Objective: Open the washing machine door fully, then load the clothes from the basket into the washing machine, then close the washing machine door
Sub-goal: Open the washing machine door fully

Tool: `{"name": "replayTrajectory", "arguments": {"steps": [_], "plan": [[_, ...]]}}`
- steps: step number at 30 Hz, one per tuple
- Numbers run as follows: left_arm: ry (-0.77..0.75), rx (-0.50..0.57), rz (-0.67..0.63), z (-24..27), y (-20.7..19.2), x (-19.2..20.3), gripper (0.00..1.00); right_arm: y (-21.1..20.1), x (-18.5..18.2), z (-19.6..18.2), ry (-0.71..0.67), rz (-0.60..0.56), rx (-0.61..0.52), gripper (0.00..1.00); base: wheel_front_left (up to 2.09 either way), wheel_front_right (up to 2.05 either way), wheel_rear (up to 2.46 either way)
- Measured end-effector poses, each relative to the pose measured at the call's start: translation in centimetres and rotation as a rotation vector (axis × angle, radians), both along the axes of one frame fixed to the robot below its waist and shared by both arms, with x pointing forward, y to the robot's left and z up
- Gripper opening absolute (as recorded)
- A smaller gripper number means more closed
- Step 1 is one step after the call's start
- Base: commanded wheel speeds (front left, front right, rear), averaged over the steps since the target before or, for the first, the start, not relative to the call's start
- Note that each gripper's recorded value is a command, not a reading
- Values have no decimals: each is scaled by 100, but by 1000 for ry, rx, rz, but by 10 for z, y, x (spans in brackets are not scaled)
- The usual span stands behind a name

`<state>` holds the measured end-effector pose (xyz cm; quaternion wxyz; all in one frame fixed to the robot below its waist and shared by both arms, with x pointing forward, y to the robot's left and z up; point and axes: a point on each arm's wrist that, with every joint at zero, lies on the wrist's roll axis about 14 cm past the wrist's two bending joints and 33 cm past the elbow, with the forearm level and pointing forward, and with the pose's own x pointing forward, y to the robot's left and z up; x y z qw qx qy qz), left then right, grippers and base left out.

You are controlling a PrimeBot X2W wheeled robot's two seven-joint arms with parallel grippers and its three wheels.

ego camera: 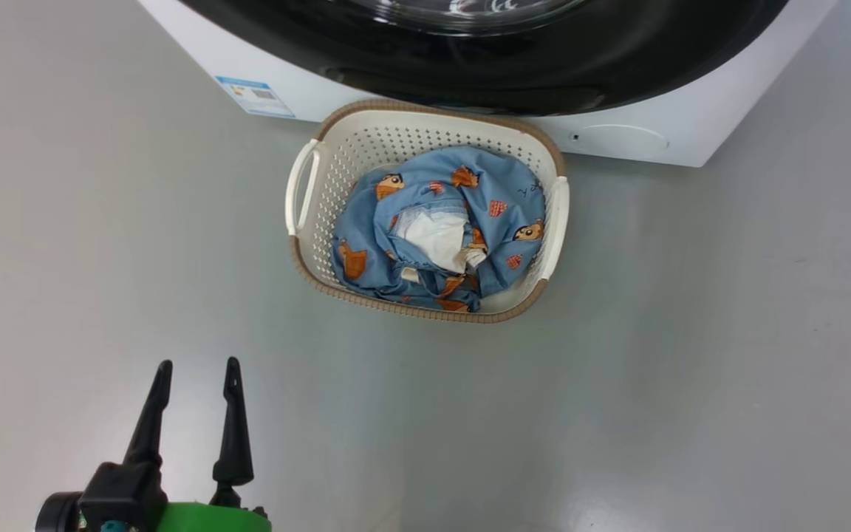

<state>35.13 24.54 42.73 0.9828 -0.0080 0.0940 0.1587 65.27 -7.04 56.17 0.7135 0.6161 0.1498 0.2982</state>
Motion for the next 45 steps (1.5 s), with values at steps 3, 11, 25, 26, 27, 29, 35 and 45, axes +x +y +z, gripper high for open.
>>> {"name": "replayTrajectory", "arguments": {"steps": [3,11,25,26,27,29,35,45], "plan": [[6,-6,13,-1,1,-2,100,4,3,-6,8,11,-6,0,0,0,0],[22,-19,38,-6,1,-3,100,14,12,-12,4,39,-16,0,0,0,0],[37,-18,62,-11,3,-1,100,31,18,-32,24,89,-35,0,0,0,0],[35,-17,63,-10,4,0,100,33,18,-32,24,92,-36,0,0,0,0],[35,-16,65,-10,4,0,100,33,19,-32,22,96,-37,0,0,0,0],[37,-17,63,-11,3,0,100,35,19,-31,18,103,-41,0,0,0,0],[40,-17,64,-12,1,0,100,41,17,-30,-2,137,-94,0,0,0,0],[-7,-20,49,0,-2,9,100,63,-8,-15,-41,232,-161,0,0,0,0]]}}
